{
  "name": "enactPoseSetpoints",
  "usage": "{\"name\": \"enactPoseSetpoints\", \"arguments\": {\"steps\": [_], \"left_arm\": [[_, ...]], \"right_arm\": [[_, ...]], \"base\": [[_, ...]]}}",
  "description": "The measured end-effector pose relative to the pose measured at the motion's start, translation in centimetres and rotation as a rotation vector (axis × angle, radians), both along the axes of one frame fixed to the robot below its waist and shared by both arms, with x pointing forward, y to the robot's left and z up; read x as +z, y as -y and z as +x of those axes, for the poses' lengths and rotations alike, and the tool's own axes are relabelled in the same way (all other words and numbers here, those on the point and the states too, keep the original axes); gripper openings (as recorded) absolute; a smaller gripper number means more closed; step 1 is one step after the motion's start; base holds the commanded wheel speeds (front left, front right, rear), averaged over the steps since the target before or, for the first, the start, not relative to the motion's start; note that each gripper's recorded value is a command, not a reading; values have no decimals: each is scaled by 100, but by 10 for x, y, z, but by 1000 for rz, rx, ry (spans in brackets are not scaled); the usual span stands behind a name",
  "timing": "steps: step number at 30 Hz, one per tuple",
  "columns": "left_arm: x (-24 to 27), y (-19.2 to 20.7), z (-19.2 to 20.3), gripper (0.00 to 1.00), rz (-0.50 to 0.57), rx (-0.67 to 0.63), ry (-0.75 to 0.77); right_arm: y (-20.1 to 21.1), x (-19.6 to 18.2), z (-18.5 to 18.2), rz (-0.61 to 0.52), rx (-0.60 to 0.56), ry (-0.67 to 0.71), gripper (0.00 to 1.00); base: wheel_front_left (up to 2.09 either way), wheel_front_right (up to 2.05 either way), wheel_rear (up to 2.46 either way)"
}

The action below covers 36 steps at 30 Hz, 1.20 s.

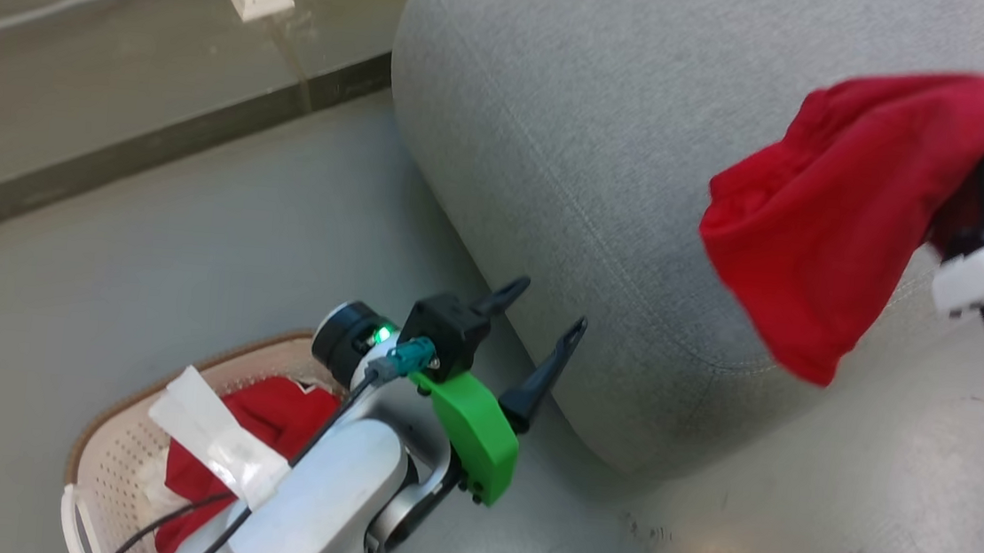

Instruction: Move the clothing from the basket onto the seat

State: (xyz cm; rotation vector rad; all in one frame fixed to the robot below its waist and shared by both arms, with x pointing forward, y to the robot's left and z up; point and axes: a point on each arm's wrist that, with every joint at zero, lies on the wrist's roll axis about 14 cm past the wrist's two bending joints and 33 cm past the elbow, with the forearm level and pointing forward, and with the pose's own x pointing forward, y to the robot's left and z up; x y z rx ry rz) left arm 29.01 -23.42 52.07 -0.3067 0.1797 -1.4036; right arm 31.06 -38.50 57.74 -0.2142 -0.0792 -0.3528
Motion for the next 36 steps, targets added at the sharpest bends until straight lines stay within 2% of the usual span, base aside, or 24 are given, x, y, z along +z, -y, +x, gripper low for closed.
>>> {"name": "enactPoseSetpoints", "arguments": {"steps": [10, 16, 19, 27, 33, 36], "left_arm": [[-8, -5, 38, 100, 3, 40, 14], [-16, -12, 65, 100, 5, 72, 15], [-21, -16, 74, 100, 1, 79, 7], [-30, -35, 100, 100, -2, 130, 23], [-46, -49, 111, 100, 15, 164, -10], [-52, -54, 114, 100, 24, 170, -21]], "right_arm": [[2, 38, 72, -83, 54, 28, 0], [16, 82, 118, -115, 23, 136, 0], [25, 90, 137, -126, -2, 154, 0], [47, 38, 181, -66, -73, 58, 0], [45, -15, 205, -36, -81, -44, 0], [43, -27, 213, -27, -80, -64, 0]], "base": [[0, 0, 0], [0, 0, 0], [0, 0, 0], [0, 0, 0], [0, 0, 0], [0, 0, 0]]}}
